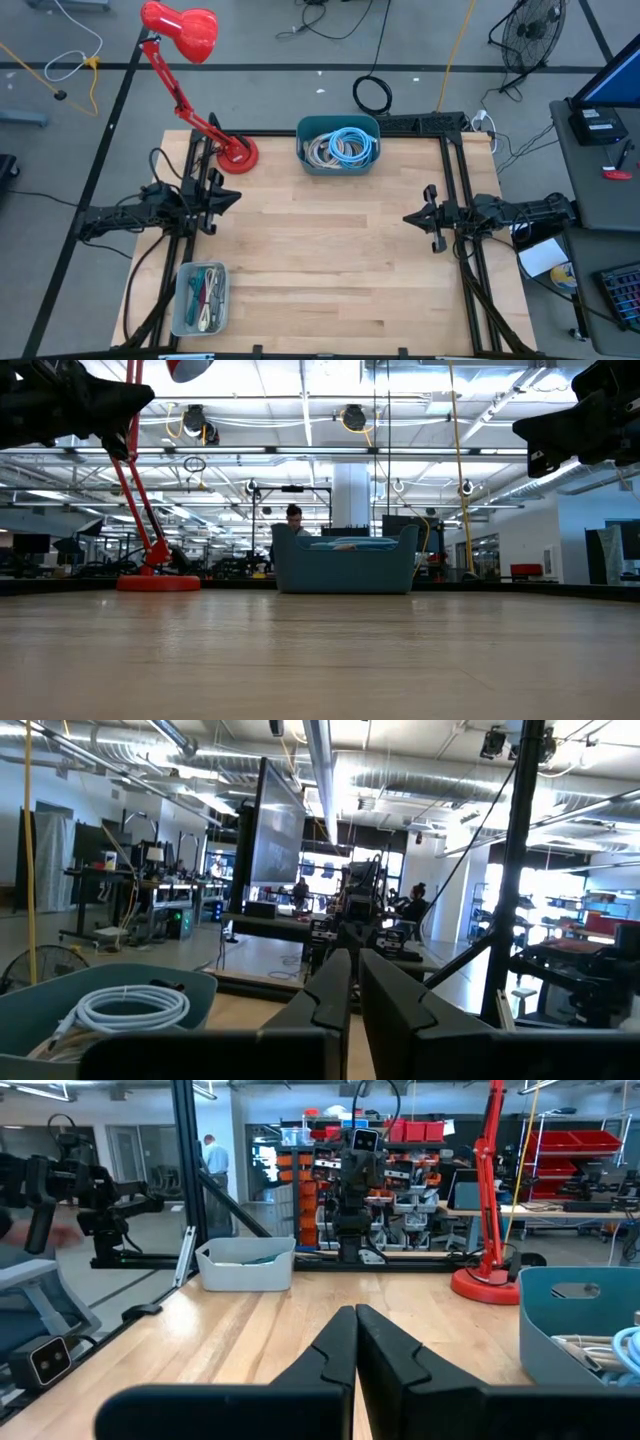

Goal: Pick & Place USB Port
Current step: Return to Home Position

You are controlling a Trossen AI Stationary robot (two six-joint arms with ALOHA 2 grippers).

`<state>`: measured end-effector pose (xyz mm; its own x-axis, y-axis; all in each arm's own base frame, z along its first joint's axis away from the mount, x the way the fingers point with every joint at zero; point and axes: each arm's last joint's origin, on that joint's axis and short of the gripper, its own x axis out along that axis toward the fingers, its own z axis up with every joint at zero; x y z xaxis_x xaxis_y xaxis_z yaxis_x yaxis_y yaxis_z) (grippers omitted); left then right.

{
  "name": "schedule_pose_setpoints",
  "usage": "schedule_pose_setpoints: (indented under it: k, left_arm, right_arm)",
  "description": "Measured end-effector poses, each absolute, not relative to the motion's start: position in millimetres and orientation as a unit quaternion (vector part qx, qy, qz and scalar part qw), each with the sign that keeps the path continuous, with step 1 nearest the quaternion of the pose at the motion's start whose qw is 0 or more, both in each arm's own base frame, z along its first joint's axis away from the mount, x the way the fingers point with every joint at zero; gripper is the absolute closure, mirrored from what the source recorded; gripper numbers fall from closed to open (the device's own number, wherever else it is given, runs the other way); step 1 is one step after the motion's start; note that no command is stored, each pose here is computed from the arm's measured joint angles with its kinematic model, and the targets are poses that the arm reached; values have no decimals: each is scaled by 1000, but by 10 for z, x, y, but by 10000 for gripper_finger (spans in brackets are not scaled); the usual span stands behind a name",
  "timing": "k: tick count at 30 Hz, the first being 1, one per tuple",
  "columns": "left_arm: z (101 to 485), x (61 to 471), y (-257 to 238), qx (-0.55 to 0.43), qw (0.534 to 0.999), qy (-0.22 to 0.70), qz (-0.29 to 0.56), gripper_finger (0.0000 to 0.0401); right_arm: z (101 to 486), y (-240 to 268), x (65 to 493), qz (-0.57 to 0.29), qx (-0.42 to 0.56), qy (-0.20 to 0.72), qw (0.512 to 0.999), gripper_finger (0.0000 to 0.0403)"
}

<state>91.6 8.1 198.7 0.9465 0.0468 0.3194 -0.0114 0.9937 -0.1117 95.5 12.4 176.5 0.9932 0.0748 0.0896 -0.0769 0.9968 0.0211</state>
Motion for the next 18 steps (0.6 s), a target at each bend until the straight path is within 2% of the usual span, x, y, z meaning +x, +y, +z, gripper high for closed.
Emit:
schedule_pose_setpoints:
  k: [12, 18]
  left_arm:
    - [1987, 916, 81, -54, 985, -163, 15, 398]
    - [1987, 916, 81, -54, 985, -163, 15, 382]
  right_arm:
    - [1764, 124, 956, 38, 12, -44, 998, 403]
    - [1764, 124, 956, 38, 12, -44, 998, 403]
